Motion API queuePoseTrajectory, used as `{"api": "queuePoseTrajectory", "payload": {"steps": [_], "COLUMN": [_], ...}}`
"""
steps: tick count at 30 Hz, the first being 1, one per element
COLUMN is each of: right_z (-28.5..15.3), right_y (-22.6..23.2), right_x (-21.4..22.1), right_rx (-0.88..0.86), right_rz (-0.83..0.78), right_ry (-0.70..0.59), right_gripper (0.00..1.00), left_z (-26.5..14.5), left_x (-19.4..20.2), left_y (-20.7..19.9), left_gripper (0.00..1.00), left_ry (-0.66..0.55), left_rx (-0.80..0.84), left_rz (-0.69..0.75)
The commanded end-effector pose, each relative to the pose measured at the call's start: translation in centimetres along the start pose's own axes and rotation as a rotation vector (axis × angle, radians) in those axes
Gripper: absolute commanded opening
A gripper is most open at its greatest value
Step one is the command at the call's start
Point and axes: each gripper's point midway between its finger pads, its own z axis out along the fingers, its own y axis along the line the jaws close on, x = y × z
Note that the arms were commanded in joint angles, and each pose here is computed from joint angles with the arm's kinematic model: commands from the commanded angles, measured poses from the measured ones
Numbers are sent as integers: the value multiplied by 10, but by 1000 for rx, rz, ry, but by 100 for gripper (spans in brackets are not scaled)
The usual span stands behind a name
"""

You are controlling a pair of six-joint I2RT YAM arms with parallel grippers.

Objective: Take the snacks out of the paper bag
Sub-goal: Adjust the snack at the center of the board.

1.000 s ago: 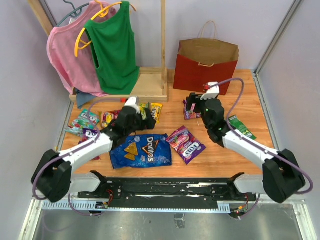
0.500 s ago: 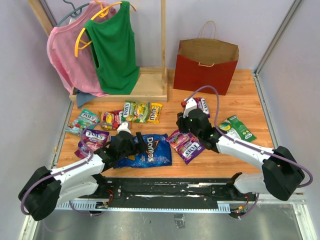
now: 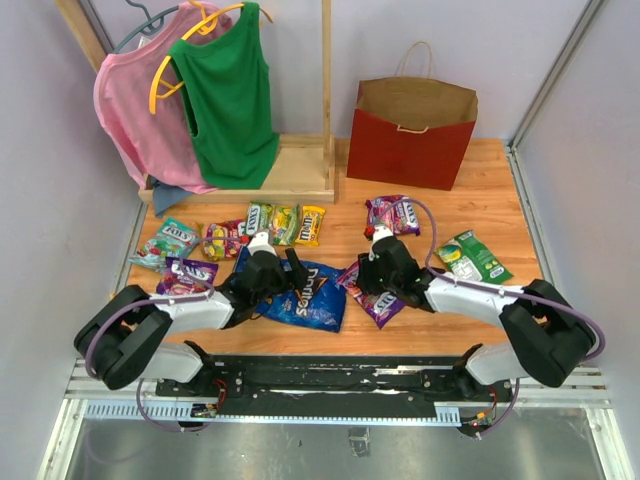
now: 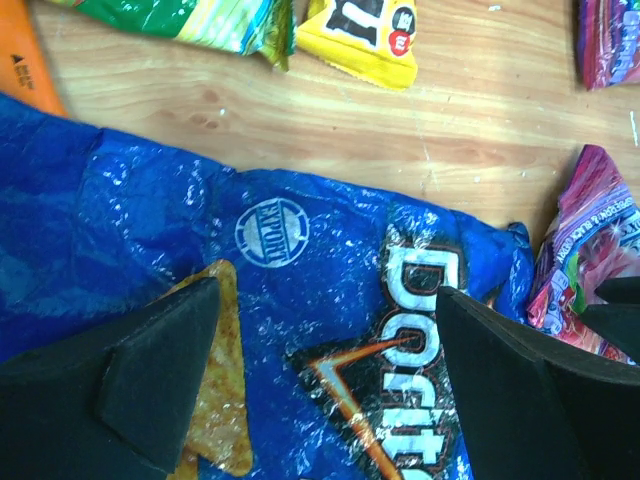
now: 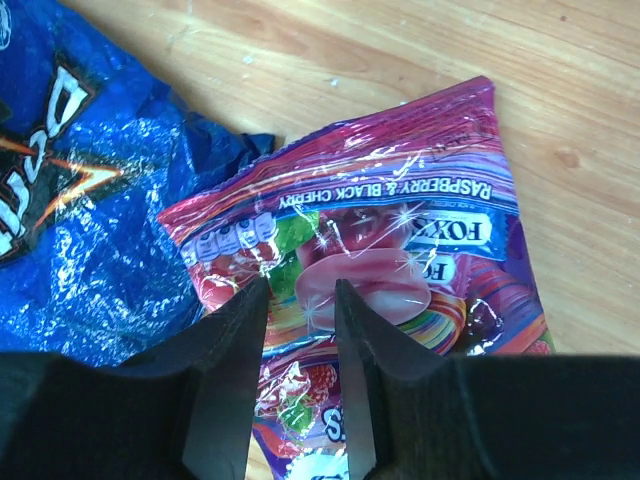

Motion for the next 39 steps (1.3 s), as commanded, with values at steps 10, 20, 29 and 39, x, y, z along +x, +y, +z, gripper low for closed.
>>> {"api": "queuePoseTrajectory", "payload": {"steps": [10, 20, 29, 39], "right_z": [21, 27, 13, -45], "right_y": [-71, -79, -66, -86], "right_x": [2, -29, -68, -132], "right_rx": [114, 114, 53, 241], "right_rz": [135, 130, 100, 173], "right_ry": [5, -48, -138, -319], "right_gripper": [35, 37, 63, 98], "left_z": [14, -7, -25, -96], "left_x": [28, 6, 6, -132], "left_y": [39, 61, 59, -25], "left_gripper": [96, 98, 98, 100], "left_ry": [103, 24, 0, -276], "left_rx": [-156, -219, -168, 93], "left_rz": [1, -112, -173, 39]}}
